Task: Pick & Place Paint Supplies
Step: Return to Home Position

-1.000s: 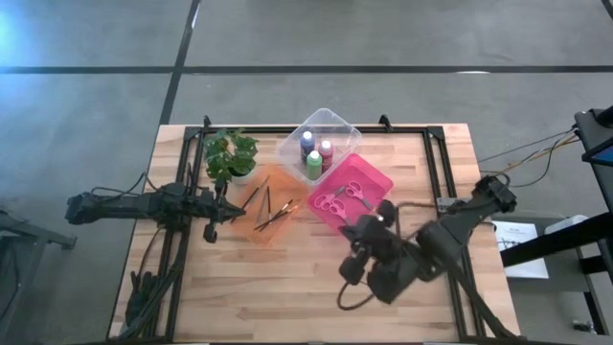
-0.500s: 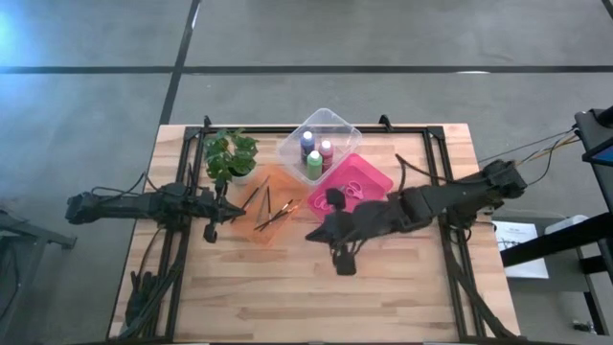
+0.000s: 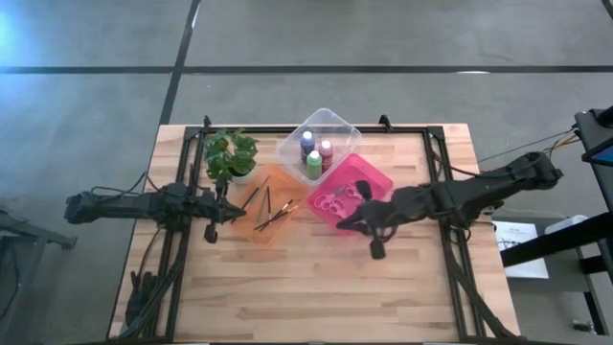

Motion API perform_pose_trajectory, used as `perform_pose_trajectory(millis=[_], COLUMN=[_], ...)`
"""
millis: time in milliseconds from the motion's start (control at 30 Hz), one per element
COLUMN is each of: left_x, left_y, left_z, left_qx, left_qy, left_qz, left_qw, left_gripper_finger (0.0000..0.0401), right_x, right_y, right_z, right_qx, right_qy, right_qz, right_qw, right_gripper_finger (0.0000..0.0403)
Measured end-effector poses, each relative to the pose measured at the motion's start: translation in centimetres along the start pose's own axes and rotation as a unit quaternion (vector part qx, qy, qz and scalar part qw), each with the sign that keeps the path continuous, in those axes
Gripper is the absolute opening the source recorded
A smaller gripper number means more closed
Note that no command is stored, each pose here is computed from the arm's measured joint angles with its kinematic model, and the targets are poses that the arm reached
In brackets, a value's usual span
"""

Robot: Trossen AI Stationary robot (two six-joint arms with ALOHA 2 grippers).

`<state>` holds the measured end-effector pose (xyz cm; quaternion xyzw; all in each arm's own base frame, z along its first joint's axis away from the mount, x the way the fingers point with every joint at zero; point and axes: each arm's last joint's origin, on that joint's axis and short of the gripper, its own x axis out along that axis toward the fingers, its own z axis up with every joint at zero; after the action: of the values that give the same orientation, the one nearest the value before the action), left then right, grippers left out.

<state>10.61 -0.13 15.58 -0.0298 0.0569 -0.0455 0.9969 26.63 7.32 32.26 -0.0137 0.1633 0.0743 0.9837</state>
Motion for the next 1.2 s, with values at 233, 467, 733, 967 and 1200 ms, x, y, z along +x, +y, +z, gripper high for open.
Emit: perform_pose_trajectory(millis=[233,467,733,967,1200], left_x=[0.0,0.0,0.0,0.0,0.0], left_y=[0.0,0.0,0.0,0.0,0.0], left_z=[-0.1,0.0,0.0,0.0,0.0], left_qx=[0.0,0.0,0.0,0.0,0.0], left_qy=[0.003,0.002,0.002,0.002,0.002], left_qz=[0.0,0.0,0.0,0.0,0.001], left_qw=[1.0,1.0,1.0,1.0,1.0], left_gripper_finger=[0.0015,0.0015,0.0015,0.0015,0.0015], right_x=[-3.1,-5.4,-7.5,-8.9,-9.5], right_y=[-1.1,-1.8,-2.5,-2.7,-2.7], right_z=[-4.0,-8.3,-12.0,-15.4,-18.3], right_qx=[0.011,0.026,0.046,0.09,0.11], right_qy=[-0.047,-0.074,-0.084,-0.09,-0.098], right_qz=[-0.021,-0.063,-0.073,-0.002,0.011], right_qw=[0.999,0.995,0.993,0.992,0.989], right_gripper_finger=[0.0009,0.0009,0.0009,0.0009,0.0009])
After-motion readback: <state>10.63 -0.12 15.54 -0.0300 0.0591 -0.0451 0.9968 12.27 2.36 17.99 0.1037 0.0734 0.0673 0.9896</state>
